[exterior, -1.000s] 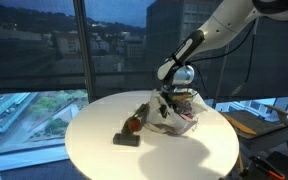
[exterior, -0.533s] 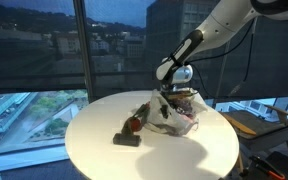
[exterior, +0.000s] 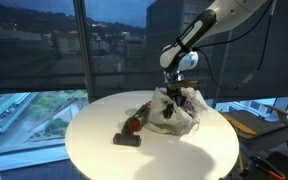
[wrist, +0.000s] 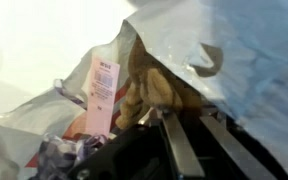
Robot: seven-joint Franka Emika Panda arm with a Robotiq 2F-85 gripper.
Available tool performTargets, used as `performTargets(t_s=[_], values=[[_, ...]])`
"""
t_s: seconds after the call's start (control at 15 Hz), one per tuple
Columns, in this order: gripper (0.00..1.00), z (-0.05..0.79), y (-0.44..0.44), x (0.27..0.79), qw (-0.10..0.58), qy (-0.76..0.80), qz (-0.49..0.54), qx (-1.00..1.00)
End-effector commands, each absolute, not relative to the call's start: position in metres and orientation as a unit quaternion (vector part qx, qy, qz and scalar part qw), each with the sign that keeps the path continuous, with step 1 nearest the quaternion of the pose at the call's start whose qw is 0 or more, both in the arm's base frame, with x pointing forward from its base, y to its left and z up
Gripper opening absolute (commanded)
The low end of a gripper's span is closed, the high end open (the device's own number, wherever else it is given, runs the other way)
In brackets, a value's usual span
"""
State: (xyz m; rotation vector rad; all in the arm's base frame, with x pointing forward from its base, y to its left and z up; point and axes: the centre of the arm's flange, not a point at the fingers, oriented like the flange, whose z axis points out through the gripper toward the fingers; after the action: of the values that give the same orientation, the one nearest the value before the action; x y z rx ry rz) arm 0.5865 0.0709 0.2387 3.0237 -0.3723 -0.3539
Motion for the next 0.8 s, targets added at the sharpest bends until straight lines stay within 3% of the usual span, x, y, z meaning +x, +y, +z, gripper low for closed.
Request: performTargets(t_s=[0.0,0.47,0.73], values=[[0.10,0.293,0.064,0.547,0.077,-0.179,-0.070,0.978],[0.10,0.340,0.062,0.503,0.185,-0.278,0.018,0.942],[0.10,0.339,0.058,0.486,0.244,-0.340,-0.010,0.908]])
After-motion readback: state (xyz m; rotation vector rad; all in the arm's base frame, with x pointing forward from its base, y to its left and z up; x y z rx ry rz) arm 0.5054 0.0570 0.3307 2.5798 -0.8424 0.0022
